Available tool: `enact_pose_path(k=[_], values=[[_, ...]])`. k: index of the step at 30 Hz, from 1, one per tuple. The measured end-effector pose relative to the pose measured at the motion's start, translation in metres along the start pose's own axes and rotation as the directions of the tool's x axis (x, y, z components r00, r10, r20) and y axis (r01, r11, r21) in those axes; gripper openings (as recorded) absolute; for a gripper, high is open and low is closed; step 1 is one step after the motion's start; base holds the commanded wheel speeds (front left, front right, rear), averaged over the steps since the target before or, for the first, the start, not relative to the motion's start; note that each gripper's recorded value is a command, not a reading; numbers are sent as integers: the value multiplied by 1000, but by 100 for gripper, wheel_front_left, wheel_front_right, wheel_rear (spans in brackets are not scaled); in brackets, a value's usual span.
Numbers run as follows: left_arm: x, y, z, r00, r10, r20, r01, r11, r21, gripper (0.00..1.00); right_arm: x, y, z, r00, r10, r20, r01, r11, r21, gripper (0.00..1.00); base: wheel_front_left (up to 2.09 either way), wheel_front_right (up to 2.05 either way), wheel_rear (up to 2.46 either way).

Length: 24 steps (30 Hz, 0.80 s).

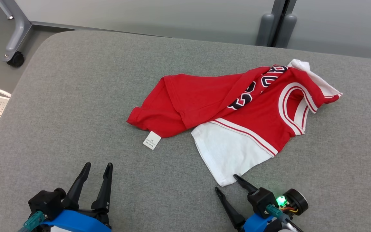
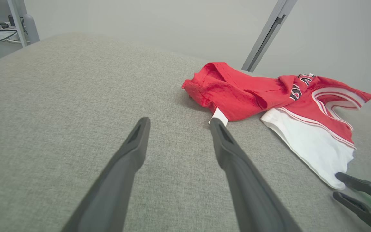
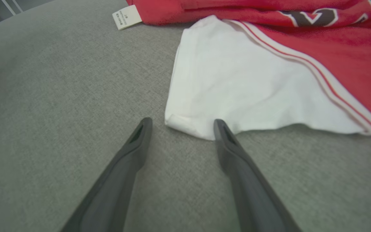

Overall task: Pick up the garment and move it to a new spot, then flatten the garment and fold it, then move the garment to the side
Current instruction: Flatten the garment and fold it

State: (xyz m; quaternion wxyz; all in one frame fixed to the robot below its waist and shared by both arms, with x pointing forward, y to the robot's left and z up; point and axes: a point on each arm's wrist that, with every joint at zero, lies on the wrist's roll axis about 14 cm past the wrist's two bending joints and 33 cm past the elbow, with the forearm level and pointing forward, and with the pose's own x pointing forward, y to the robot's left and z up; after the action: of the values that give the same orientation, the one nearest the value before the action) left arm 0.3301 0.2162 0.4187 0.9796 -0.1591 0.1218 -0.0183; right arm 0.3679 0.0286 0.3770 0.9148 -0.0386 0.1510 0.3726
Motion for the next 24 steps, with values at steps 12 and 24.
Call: enact_pose_path(k=[12, 24], values=[[-2, 3, -1, 1000, 10, 0, -10, 1000, 3, 100, -1, -28, -1, 997, -79, -26, 78, 997, -16, 0, 0, 0, 0], [21, -35, -11, 993, -112, -27, 112, 994, 19, 100, -96, -136, -12, 871, -491, -16, 490, 870, -44, 0, 0, 0, 0]])
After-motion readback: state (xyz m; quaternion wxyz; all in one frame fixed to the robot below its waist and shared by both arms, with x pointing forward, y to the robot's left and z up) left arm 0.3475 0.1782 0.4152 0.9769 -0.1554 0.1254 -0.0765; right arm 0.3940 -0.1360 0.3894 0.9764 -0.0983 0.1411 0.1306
